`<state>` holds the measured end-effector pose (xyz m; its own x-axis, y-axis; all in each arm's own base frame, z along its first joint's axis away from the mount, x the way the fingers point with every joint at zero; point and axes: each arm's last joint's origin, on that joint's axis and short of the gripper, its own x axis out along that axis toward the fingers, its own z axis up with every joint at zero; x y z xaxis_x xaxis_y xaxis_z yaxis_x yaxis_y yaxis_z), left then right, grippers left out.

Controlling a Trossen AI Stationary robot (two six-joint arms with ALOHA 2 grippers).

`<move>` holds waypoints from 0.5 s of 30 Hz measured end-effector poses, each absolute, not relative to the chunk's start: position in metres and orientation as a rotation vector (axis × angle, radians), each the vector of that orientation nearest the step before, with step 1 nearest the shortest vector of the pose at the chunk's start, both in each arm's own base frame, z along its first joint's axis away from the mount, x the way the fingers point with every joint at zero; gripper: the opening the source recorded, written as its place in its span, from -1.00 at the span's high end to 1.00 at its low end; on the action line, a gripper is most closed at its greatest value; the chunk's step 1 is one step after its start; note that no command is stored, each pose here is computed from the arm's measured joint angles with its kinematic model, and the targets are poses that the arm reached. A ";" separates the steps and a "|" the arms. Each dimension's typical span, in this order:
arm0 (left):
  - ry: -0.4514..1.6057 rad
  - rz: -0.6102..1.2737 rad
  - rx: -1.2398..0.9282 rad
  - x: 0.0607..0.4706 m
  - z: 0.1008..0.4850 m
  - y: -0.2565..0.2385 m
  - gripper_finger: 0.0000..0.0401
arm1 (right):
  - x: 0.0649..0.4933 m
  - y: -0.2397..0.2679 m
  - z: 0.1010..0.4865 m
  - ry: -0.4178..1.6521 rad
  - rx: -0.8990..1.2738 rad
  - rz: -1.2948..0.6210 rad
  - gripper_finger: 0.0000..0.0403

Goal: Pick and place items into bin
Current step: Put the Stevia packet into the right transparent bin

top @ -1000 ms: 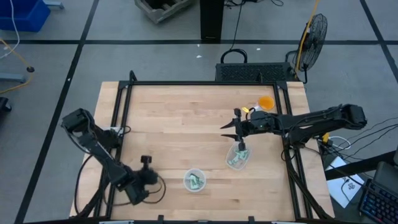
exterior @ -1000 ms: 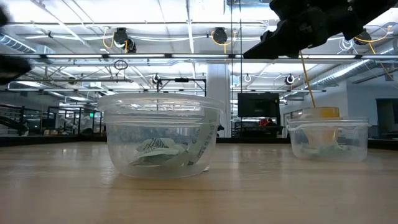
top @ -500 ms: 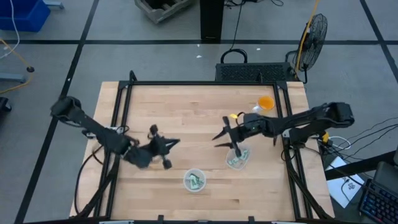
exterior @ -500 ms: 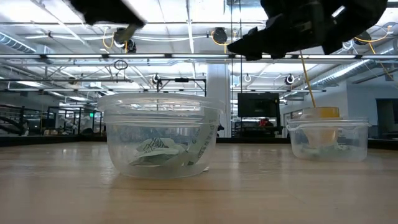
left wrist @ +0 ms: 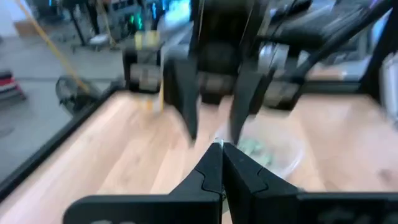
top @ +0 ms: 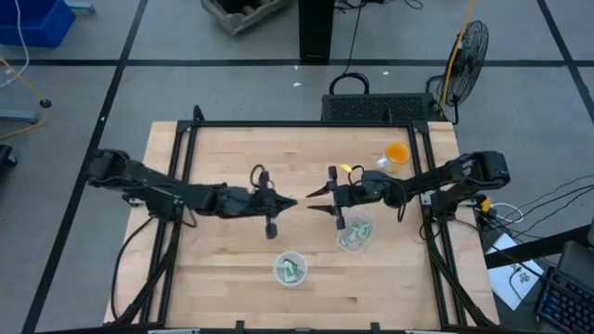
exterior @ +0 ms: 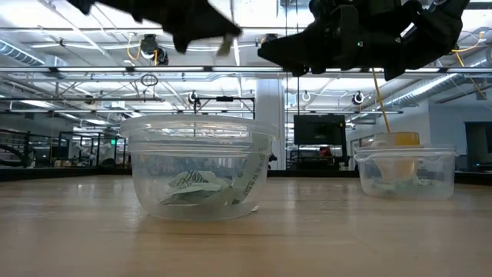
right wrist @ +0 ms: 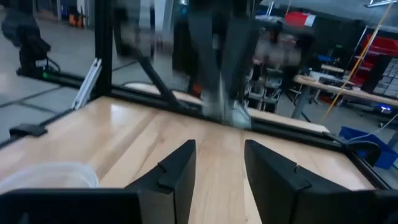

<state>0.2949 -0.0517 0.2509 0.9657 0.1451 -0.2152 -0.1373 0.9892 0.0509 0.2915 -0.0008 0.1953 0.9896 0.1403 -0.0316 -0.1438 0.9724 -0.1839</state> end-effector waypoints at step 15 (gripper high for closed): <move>0.131 0.207 0.107 0.324 0.229 -0.032 0.91 | 0.292 -0.003 0.197 0.015 -0.096 0.077 0.34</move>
<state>0.3241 -0.0316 0.2293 0.9701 0.2119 -0.1185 -0.1980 0.9730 0.1189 0.2917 -0.0031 0.1966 0.9969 0.0758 -0.0189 -0.0772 0.9924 -0.0955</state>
